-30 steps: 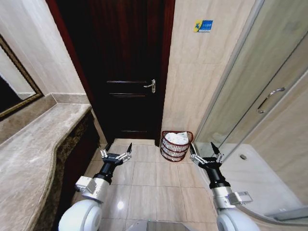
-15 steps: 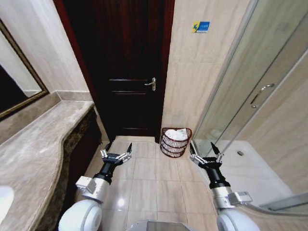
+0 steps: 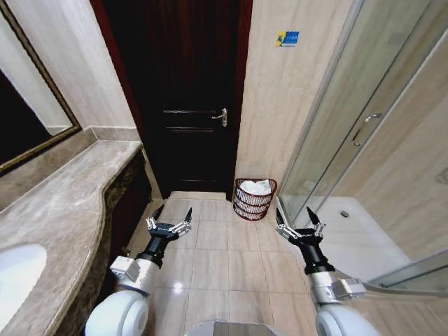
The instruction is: Discard the used towel into the hamper.
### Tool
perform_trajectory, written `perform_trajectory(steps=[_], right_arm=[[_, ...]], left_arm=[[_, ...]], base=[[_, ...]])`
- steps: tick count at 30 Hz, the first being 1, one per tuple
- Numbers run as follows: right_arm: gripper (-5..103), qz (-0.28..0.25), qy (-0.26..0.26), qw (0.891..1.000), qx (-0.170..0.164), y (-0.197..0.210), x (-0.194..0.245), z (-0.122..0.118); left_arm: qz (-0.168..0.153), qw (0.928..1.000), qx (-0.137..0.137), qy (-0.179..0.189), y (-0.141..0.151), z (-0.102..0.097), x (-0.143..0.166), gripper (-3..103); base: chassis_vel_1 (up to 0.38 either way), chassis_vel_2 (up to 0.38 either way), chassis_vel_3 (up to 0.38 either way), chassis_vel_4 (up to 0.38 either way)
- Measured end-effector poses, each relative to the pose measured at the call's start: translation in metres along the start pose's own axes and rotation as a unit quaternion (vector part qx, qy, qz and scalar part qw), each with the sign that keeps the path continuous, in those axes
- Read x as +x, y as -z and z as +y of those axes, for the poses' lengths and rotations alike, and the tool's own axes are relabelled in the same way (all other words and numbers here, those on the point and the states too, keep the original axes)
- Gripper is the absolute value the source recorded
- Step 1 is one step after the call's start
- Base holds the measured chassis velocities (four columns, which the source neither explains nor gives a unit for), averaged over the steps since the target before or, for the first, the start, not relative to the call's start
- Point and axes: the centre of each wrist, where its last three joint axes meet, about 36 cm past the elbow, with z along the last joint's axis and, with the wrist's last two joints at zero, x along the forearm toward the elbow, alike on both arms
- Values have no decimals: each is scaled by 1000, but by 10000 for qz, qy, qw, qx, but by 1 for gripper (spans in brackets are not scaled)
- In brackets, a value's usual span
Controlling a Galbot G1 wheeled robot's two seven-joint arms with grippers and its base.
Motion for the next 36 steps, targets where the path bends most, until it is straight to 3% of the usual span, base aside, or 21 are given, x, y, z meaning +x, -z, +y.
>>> perform_trajectory(steps=[36], right_arm=[[100, 2, 0, 10000, 0, 0, 0, 0]], left_arm=[[0, 10000, 0, 0, 0, 0, 0, 100]], base=[[121, -121, -127, 124]])
